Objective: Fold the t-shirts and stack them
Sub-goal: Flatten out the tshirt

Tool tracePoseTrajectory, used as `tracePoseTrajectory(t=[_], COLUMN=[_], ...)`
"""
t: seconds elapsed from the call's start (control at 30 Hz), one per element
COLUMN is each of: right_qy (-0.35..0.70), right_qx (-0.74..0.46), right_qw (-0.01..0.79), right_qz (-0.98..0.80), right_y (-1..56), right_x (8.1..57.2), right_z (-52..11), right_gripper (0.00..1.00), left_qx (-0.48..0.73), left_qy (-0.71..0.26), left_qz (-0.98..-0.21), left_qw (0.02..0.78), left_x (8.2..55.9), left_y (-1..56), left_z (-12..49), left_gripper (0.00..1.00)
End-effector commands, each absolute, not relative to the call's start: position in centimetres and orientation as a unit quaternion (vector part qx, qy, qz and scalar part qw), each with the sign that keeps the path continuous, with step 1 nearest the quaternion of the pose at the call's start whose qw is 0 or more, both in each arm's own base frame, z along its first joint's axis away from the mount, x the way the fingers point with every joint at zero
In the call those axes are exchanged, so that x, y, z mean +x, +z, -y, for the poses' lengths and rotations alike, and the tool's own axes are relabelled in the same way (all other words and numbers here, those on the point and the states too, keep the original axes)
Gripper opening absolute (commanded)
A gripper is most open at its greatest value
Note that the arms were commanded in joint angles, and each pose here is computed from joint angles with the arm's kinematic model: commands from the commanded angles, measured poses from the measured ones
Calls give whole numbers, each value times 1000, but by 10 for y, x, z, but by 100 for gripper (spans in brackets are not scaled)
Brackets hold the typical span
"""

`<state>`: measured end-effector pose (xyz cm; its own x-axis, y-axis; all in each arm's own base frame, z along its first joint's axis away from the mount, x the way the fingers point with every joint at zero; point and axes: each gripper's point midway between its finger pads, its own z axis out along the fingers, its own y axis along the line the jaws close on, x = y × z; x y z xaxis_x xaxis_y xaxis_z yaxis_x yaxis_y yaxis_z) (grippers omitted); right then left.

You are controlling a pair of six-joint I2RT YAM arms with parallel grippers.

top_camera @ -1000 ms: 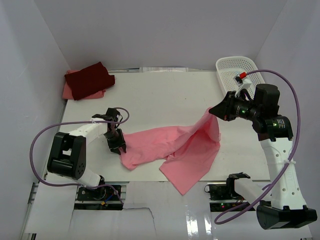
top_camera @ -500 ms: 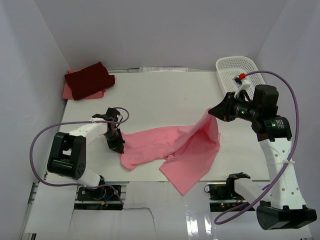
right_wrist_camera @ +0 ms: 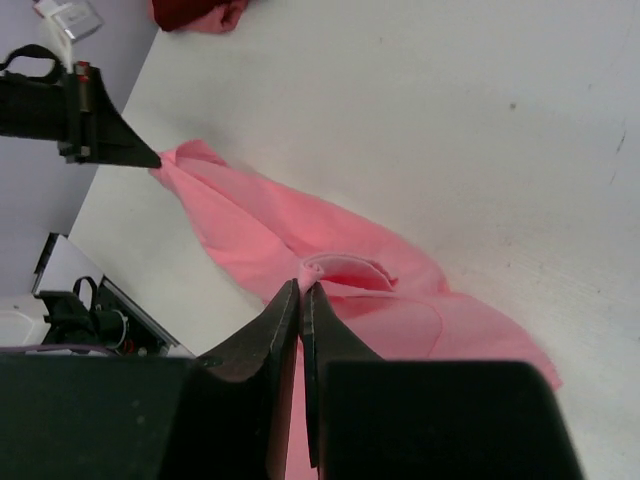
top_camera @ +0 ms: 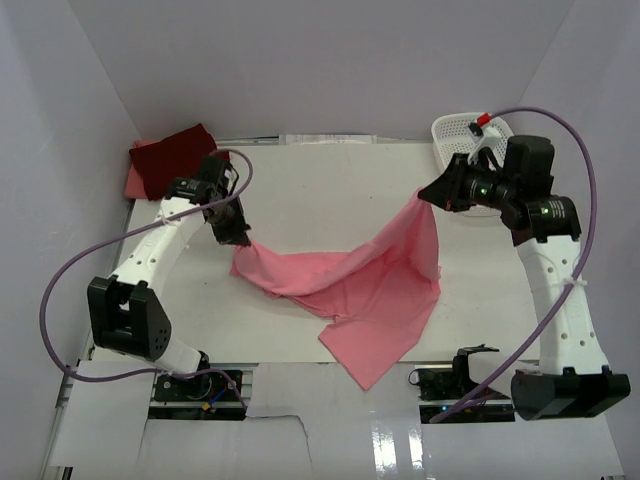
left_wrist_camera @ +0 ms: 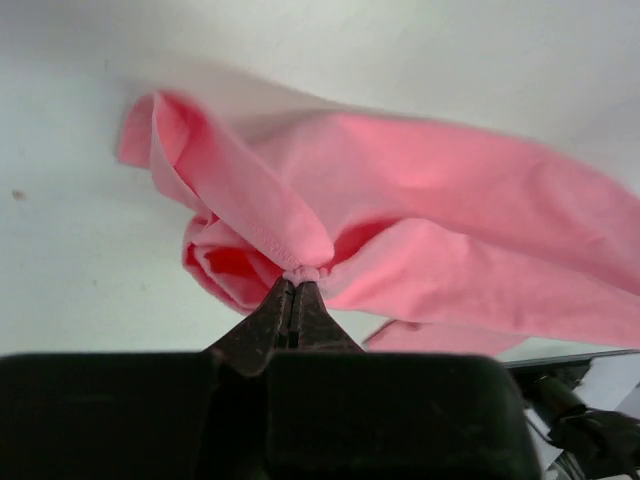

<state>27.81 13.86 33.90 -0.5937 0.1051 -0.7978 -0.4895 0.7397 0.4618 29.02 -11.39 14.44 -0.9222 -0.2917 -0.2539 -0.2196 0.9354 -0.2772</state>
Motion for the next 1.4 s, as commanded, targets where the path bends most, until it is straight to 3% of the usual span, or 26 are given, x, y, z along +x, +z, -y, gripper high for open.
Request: tracePoseTrajectory(t=[0.0,0.17,0.3,0.4,0.53,0.6,0.7,0.77,0.83,1.0,1.07,1.2,1.27,1.33,1.37], right_qy=[330,331,331,321,327,317,296,293,307,345,359,382,389,400,403], right_qx=[-147,-178,-209,-235,-282,-300,-308,-291,-292,-251,-216,-112,-98,-107,-107], right_qw=[525,606,643,692,741,780,816,825,811,750,711,561,523,538,528], right_qz=[-771,-701,-658,-603,-514,-449,-389,-384,-404,-506,-565,-726,-752,-735,-740], right_y=[416,513,559,589,617,634,651,656,651,597,564,429,394,419,417], right_x=[304,281,232,165,83,34,-14,-17,-2,84,131,259,311,336,365], right_z=[-138,-140,-140,-135,-138,-135,-129,-124,-128,-136,-137,-143,-147,-145,-143], right_gripper=[8,8,8,8,8,8,8,8,8,8,8,8,8,8,8], left_qx=[-113,-120,-138,-162,-190,-200,-208,-210,-201,-188,-180,-174,-166,-182,-171], left_qy=[-143,-171,-184,-208,-248,-256,-258,-251,-255,-275,-276,-283,-310,-344,-373], left_qz=[-955,-925,-907,-849,-727,-646,-589,-554,-554,-666,-728,-840,-829,-840,-809], left_qw=[232,316,353,457,612,691,737,765,767,668,601,429,436,379,422], left_x=[305,328,312,291,226,167,128,105,104,176,219,319,363,416,448], left_y=[228,301,319,368,440,481,510,523,526,462,404,279,288,266,321], left_z=[111,99,95,83,57,33,17,6,8,47,67,113,125,133,128], left_gripper=[0,0,0,0,0,0,0,0,0,0,0,0,0,0,0])
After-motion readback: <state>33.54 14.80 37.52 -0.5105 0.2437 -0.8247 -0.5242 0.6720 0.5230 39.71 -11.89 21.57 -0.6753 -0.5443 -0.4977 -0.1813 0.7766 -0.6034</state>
